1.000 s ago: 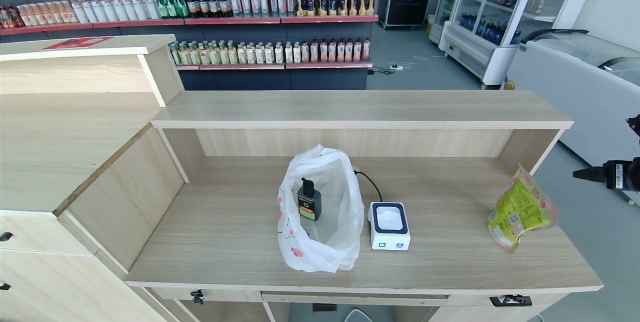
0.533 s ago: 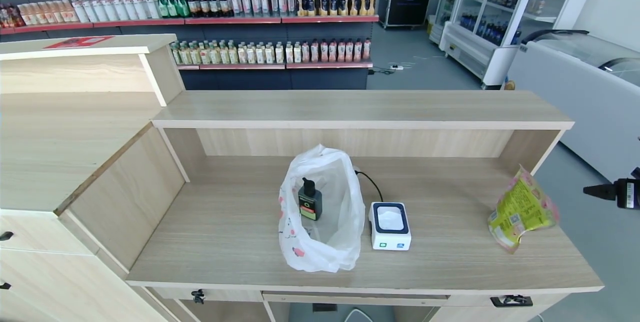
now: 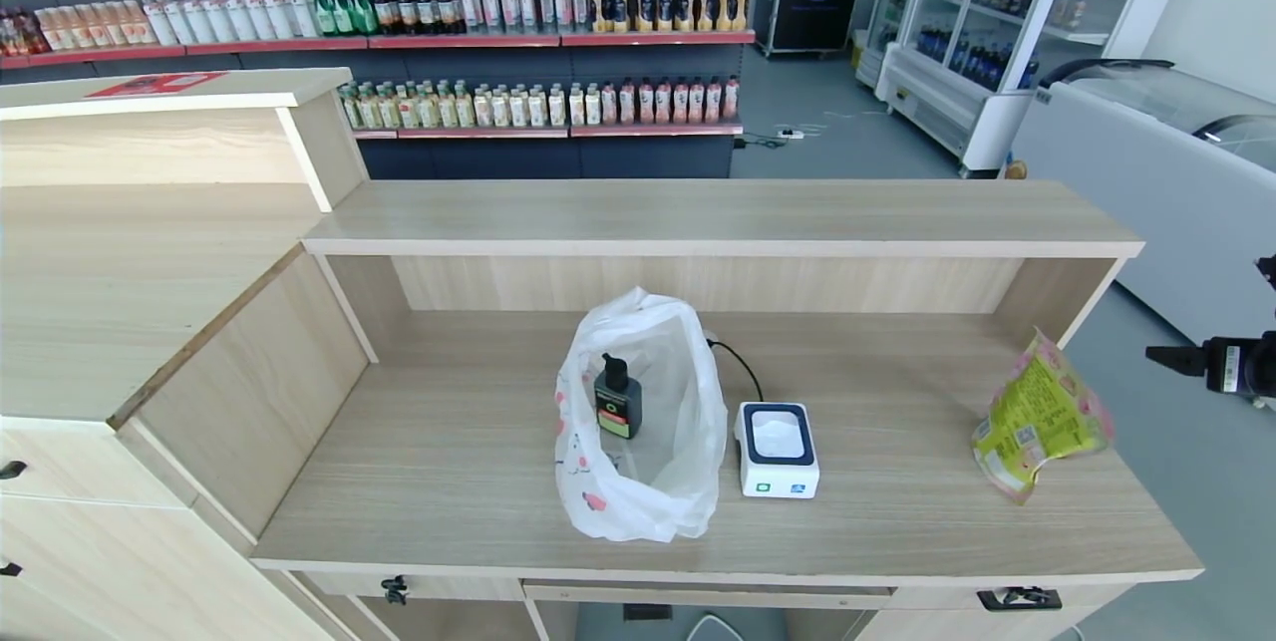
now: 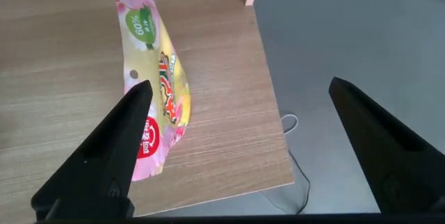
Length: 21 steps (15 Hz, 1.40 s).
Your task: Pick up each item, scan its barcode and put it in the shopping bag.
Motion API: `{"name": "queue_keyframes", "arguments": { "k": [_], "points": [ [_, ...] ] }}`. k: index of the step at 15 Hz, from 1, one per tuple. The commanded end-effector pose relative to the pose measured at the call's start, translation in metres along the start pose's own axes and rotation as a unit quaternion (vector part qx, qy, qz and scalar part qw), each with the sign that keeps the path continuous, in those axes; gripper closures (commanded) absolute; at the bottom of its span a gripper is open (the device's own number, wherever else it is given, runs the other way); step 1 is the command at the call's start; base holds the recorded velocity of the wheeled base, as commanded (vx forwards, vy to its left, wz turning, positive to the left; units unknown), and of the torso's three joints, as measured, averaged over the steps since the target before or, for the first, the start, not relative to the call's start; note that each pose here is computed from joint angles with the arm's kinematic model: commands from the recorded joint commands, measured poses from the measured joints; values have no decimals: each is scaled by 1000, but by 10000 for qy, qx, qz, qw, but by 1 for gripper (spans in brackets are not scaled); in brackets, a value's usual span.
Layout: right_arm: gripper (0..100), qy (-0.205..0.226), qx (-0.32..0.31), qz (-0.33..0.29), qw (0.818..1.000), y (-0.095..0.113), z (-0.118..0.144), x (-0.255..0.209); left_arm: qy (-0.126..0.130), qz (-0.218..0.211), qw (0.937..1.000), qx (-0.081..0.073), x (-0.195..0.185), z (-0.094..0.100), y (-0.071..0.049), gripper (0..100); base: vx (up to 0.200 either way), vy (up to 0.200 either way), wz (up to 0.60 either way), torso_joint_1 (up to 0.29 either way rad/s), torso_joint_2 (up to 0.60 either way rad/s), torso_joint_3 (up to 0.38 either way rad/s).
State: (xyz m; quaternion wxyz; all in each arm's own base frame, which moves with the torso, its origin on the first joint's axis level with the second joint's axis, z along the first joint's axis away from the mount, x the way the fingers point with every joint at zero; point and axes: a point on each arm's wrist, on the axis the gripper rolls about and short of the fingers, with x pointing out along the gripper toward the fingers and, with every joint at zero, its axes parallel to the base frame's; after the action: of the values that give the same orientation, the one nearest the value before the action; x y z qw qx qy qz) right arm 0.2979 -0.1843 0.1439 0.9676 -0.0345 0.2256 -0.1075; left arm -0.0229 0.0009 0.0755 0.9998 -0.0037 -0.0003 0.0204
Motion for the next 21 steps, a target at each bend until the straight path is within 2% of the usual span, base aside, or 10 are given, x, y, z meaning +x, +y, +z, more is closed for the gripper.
{"name": "queue_keyframes", "arguments": {
  "k": [1, 5, 11, 17, 21],
  "points": [
    [0, 278, 260, 231, 9990, 6, -14, 36, 2, 3, 10000, -1, 0, 0, 0, 0, 0, 0, 0, 0, 0, 0],
    [0, 408, 661, 597, 9952, 23, -21, 64, 2, 3, 10000, -1, 0, 0, 0, 0, 0, 0, 0, 0, 0, 0],
    [0, 815, 646, 832, 9911, 38, -48, 93, 2, 3, 10000, -1, 0, 0, 0, 0, 0, 0, 0, 0, 0, 0],
    [0, 894, 369, 1201, 9880, 68, -55, 120, 2, 3, 10000, -1, 0, 0, 0, 0, 0, 0, 0, 0, 0, 0],
    [0, 1075, 346, 1346, 9844, 78, -65, 121, 2, 3, 10000, -1, 0, 0, 0, 0, 0, 0, 0, 0, 0, 0]
  ]
}}
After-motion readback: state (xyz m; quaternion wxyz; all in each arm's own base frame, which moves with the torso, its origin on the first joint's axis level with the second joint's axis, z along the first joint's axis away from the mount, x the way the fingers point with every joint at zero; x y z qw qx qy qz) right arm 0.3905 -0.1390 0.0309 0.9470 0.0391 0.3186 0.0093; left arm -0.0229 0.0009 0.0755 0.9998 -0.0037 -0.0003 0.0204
